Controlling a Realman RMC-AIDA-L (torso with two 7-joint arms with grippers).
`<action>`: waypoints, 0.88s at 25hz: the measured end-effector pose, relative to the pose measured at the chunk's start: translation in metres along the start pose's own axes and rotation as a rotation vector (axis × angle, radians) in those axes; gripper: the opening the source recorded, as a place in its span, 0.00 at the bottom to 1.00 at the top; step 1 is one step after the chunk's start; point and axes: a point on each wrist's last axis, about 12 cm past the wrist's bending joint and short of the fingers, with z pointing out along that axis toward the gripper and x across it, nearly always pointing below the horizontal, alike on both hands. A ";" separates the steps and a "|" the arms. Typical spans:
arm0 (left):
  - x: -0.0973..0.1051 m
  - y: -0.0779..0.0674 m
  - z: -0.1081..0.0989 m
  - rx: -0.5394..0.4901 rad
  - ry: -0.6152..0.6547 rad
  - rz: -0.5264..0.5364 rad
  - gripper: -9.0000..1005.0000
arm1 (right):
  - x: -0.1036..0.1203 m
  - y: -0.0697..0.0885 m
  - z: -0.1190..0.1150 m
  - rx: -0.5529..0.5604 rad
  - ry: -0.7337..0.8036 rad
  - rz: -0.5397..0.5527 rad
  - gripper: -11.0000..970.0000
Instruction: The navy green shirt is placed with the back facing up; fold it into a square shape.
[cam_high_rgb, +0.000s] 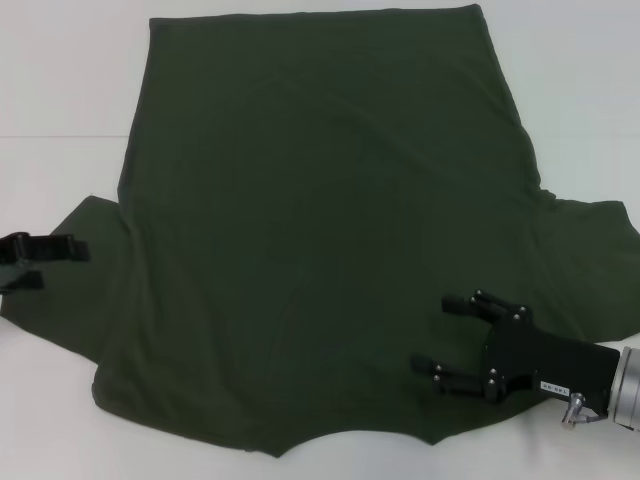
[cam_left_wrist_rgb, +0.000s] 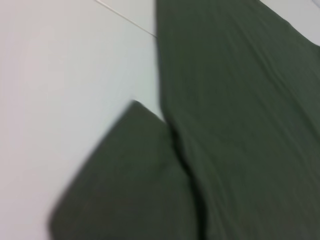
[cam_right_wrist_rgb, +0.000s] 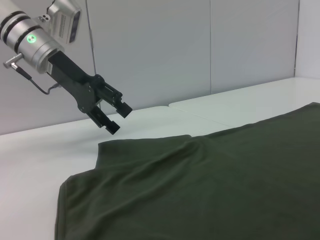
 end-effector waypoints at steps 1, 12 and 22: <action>-0.002 0.003 -0.002 -0.009 -0.005 -0.010 0.90 | 0.000 0.000 0.000 0.000 0.000 0.001 0.98; -0.004 0.025 -0.006 -0.176 -0.027 0.001 0.90 | 0.000 0.000 0.002 -0.001 0.001 0.002 0.98; 0.002 0.029 -0.001 -0.183 -0.020 -0.011 0.90 | 0.001 0.000 0.001 0.001 0.002 0.004 0.98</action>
